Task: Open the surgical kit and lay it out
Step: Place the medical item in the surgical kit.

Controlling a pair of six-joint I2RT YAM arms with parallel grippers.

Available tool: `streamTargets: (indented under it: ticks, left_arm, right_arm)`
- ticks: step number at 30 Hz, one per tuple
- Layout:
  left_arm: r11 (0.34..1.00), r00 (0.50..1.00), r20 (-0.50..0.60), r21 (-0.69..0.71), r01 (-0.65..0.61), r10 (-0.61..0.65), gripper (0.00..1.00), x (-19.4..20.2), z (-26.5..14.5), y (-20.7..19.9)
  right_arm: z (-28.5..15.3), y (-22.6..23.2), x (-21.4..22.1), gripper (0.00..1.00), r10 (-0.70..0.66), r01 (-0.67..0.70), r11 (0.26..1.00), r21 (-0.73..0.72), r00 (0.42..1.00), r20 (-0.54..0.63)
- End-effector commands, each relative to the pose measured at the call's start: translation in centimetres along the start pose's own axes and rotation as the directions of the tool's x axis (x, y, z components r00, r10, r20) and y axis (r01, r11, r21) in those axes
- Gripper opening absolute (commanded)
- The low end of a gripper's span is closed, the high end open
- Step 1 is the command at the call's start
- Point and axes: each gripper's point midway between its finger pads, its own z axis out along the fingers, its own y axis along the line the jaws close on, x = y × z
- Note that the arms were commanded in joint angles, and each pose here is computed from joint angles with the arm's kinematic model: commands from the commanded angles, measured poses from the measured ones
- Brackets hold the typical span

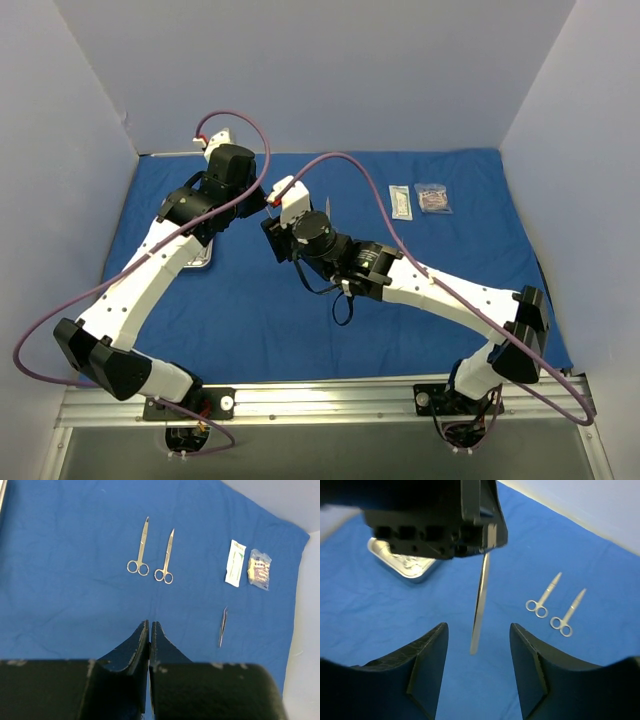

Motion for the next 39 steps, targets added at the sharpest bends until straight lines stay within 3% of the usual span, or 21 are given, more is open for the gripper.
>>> streamTargets:
  ticks: [1,9,15,20,22,25,26,33,36,39]
  left_arm:
    - [0.999,0.998,0.04,-0.008,0.047,-0.047,0.02,-1.5,-1.2,-0.6]
    - [0.998,0.998,0.026,-0.018,0.062,-0.062,0.02,-1.2,-1.1,-0.6]
    - [0.997,0.997,0.021,-0.037,0.071,-0.07,0.02,-1.0,-1.0,-0.3]
    - [0.996,0.997,0.017,-0.046,0.078,-0.077,0.02,-0.8,-1.0,-0.1]
    - [0.996,0.997,0.018,-0.049,0.08,-0.079,0.02,-0.8,-1.0,0.0]
    - [0.996,0.997,0.017,-0.044,0.08,-0.079,0.14,-0.7,-1.0,0.0]
    - [0.996,0.997,0.018,-0.041,0.081,-0.08,0.26,-0.6,-1.0,0.0]
    - [0.996,0.994,0.068,-0.025,0.085,-0.083,0.64,-1.6,-1.2,0.2]
    - [0.996,0.993,0.087,-0.02,0.083,-0.081,0.78,-2.2,-1.3,0.4]
    - [0.996,0.991,0.11,-0.048,0.08,-0.074,0.86,-3.0,-1.2,1.6]
  right_arm:
    - [0.3,-0.8,-1.0,0.47,-0.045,0.043,0.995,0.093,0.999,0.021]
    - [1.3,-0.1,0.2,0.41,-0.085,0.084,0.991,0.107,0.996,0.004]
    - [1.6,0.1,0.3,0.24,-0.133,0.132,0.979,0.156,0.991,-0.002]
    - [1.7,-0.1,0.5,0.02,-0.136,0.135,0.971,0.198,0.991,-0.005]
    - [1.6,-0.4,0.5,0.0,-0.129,0.127,0.968,0.218,0.992,-0.006]
    - [1.5,-0.7,0.8,0.0,-0.126,0.126,0.965,0.229,0.992,-0.016]
    - [1.5,-0.6,0.9,0.0,-0.09,0.09,0.969,0.229,0.996,-0.011]
    - [1.6,-1.9,4.0,0.0,-0.003,0.025,0.97,0.242,0.996,-0.09]
    - [1.8,-3.4,5.6,0.0,0.057,-0.025,0.967,0.253,0.991,-0.123]
    - [1.6,-5.7,7.9,0.0,0.121,-0.07,0.959,0.276,0.978,-0.17]
